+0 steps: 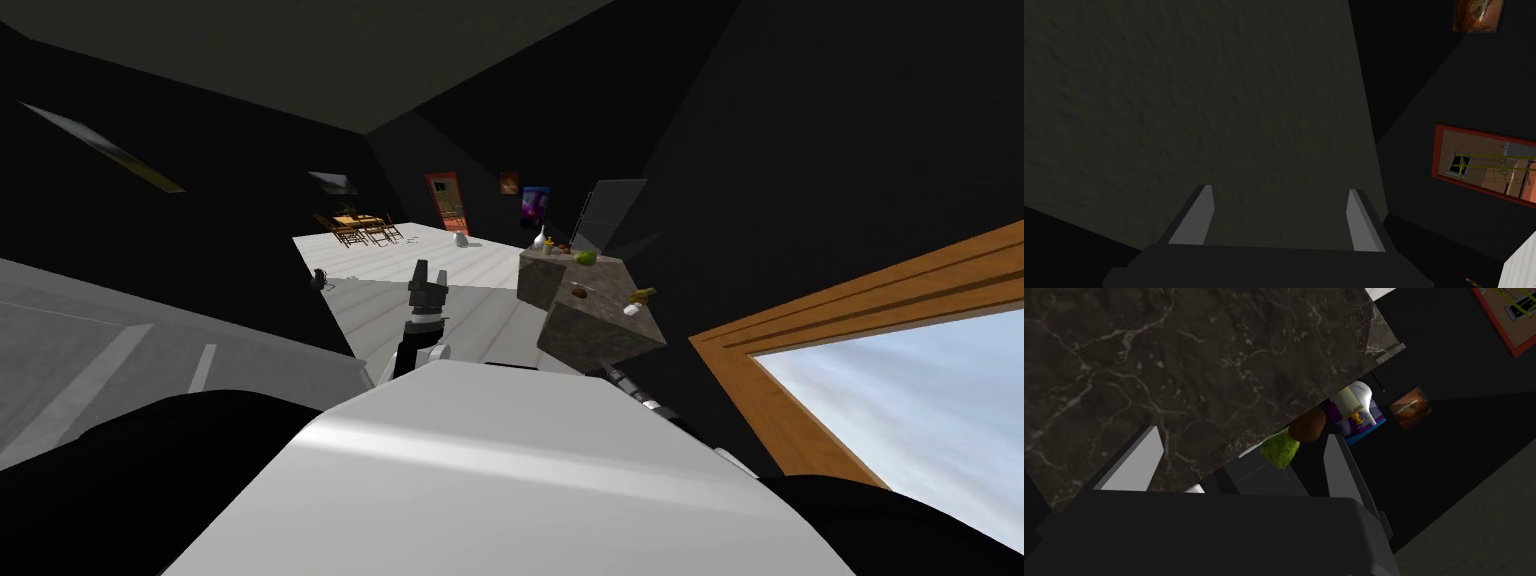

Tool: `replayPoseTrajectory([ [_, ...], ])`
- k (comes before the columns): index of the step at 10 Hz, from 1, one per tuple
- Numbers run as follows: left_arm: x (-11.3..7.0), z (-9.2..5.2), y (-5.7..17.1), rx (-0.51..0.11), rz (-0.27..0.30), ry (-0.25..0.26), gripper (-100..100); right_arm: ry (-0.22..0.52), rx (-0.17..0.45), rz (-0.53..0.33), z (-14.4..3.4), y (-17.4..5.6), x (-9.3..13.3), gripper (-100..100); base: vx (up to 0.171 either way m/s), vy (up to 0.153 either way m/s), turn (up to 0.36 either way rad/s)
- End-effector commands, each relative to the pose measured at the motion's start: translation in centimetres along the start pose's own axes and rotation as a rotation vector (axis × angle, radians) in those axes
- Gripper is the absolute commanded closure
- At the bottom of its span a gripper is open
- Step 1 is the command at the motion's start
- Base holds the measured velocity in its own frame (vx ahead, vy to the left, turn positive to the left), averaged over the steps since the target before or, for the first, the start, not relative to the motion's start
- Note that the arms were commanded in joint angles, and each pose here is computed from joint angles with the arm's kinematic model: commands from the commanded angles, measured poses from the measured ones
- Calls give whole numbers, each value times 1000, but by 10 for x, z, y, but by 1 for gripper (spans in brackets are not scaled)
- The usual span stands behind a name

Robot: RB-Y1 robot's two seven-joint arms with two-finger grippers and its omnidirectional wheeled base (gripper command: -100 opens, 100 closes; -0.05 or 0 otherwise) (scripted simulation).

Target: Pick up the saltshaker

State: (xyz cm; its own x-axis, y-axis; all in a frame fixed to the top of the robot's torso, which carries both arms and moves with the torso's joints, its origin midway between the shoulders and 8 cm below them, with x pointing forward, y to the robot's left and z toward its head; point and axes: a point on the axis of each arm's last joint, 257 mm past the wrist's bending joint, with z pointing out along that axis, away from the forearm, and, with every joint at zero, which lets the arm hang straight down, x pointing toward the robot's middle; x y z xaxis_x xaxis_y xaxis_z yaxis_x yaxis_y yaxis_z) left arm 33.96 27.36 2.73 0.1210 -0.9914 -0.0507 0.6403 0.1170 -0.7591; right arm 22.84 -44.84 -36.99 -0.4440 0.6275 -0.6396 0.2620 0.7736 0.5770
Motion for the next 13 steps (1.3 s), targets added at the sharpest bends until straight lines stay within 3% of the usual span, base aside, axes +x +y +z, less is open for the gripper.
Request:
replayPoseTrajectory([
  [1,0,0,0,0,0,0,0,41,53,-47,-14,-25,1,-100,26,41,119],
  [2,0,0,0,0,0,0,0,70,97,-77,-25,-48,3,-100,51,40,178],
  [3,0,0,0,0,0,0,0,78,97,-94,-26,-48,-1,-100,40,29,65],
  [4,0,0,0,0,0,0,0,108,138,-129,-38,-69,-2,-100,36,22,127],
  [5,0,0,0,0,0,0,0,111,138,-136,-38,-69,-4,-100,34,9,65],
  [7,0,0,0,0,0,0,0,169,214,-207,-63,-108,-11,-100,64,4,165],
  [8,0,0,0,0,0,0,0,173,214,-217,-63,-108,-14,-100,72,-9,53],
  [10,0,0,0,0,0,0,0,227,276,-291,-87,-139,-27,-100,70,-17,157],
  [11,0,0,0,0,0,0,0,230,279,-297,-88,-140,-29,-100,63,-40,55],
  [13,0,0,0,0,0,0,0,279,335,-369,-111,-167,-47,-100,84,-62,127],
])
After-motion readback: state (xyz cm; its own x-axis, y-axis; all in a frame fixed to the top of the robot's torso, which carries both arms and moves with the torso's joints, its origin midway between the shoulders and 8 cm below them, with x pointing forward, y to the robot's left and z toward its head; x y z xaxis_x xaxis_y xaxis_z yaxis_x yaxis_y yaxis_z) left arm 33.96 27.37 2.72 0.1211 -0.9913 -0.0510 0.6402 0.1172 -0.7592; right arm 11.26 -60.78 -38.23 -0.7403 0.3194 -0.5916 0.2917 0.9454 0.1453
